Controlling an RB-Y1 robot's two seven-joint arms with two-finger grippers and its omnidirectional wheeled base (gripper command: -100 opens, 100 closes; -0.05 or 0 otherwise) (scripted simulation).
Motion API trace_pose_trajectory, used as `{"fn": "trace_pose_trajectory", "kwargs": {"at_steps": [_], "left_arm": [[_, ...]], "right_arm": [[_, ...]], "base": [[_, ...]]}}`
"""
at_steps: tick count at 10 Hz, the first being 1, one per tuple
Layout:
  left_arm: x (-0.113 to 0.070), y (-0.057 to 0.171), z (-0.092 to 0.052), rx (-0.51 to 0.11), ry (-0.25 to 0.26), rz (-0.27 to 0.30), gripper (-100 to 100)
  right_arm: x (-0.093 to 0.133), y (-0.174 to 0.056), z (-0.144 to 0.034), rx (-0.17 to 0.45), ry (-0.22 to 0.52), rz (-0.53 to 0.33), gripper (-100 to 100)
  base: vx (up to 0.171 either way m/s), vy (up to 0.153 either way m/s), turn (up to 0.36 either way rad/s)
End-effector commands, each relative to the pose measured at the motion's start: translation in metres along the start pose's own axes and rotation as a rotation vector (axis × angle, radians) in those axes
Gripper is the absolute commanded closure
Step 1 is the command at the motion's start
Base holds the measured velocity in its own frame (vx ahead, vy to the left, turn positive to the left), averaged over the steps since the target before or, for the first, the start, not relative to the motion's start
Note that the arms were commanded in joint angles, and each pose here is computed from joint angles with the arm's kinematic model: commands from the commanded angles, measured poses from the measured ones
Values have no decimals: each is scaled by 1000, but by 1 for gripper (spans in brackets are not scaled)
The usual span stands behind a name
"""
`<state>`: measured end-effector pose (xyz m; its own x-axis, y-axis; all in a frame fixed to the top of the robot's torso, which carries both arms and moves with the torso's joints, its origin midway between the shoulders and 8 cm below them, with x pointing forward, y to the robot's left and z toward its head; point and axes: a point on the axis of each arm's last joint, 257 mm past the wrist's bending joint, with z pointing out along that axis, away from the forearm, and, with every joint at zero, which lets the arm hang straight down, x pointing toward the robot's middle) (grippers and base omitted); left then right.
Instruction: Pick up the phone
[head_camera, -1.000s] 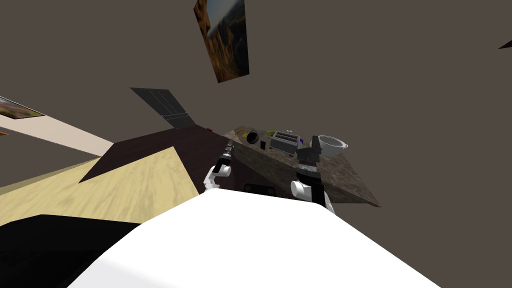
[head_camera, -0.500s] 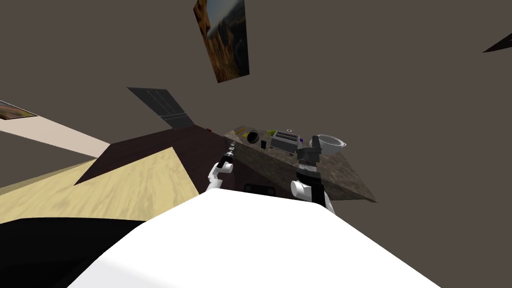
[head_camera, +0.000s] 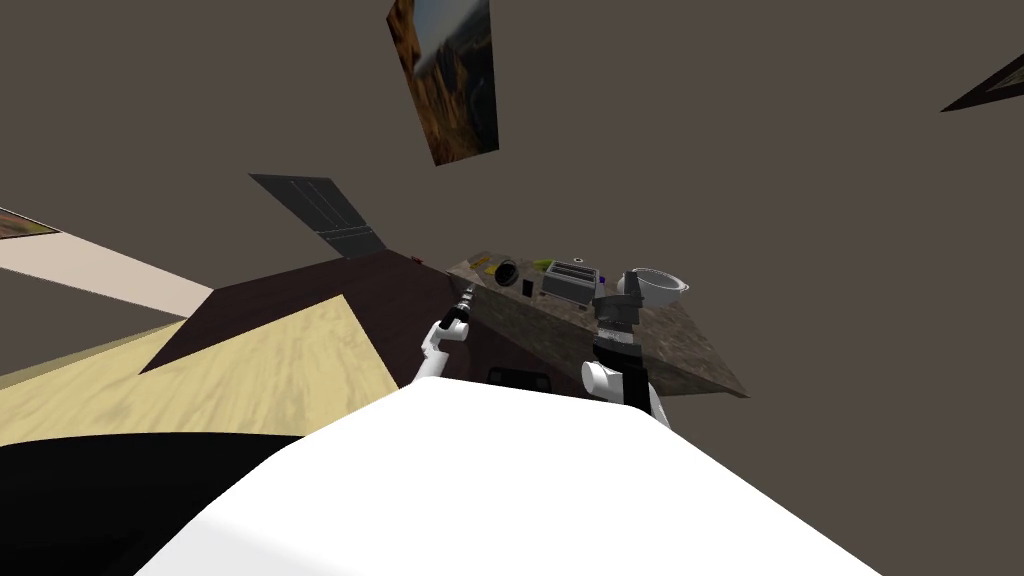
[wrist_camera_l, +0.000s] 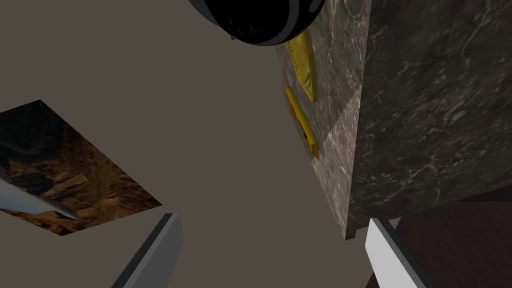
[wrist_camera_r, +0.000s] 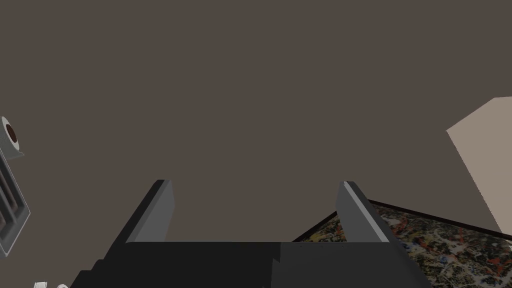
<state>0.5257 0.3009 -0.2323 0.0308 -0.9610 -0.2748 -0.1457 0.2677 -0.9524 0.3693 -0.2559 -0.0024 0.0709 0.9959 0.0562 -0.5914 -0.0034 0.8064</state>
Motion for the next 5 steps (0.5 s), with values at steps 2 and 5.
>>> {"fn": "trace_pose_trajectory", "kwargs": {"at_steps": [2, 5], "left_arm": [[7, 15, 15, -72, 20, 5, -100], [14, 31, 28, -147, 40, 10, -100]], "right_arm": [[0, 0, 0, 0, 0, 0, 0], [0, 0, 0, 0, 0, 0, 0]], "base": [[-20, 18, -37], [-14, 14, -24]]}}
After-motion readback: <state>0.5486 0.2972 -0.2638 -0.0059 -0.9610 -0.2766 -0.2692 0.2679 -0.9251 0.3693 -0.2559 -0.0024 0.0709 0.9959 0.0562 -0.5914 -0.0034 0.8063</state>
